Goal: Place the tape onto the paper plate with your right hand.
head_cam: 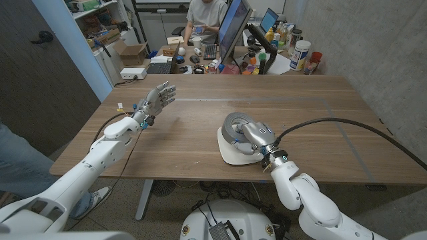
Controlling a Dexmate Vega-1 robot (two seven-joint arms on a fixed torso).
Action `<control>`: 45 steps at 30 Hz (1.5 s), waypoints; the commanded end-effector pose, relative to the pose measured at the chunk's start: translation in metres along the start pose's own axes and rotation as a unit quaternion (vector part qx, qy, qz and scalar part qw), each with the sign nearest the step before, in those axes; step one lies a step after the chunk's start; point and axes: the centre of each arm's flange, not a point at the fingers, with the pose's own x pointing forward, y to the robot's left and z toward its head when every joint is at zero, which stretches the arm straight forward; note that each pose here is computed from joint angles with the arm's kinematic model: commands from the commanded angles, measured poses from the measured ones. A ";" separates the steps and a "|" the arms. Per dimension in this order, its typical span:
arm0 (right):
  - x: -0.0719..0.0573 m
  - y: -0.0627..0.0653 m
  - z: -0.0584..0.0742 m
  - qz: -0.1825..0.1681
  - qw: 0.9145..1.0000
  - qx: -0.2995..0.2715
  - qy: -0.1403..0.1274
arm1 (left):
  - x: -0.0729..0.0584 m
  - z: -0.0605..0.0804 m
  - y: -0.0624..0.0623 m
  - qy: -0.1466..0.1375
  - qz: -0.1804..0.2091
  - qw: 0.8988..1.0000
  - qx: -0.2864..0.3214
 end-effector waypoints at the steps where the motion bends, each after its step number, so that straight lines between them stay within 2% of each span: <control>1: 0.002 0.021 -0.004 0.028 0.999 -0.019 0.009 | -0.004 0.001 0.000 0.001 0.001 1.000 0.002; 9: 0.002 0.031 -0.010 0.055 0.998 -0.023 0.016 | -0.006 -0.001 -0.002 0.003 0.001 1.000 0.002; 15: 0.001 0.034 -0.015 0.070 0.997 -0.031 0.020 | -0.008 -0.002 -0.001 0.003 0.004 1.000 0.001; 29: 0.000 0.040 -0.022 0.075 0.995 -0.068 0.016 | -0.012 -0.001 -0.002 0.000 0.005 1.000 0.000; 37: -0.004 0.032 -0.024 0.071 0.996 -0.059 0.015 | -0.012 -0.001 -0.004 0.000 0.004 1.000 0.000; 45: -0.009 0.020 -0.019 0.063 0.997 -0.049 0.012 | -0.011 -0.002 -0.007 0.000 0.001 1.000 -0.001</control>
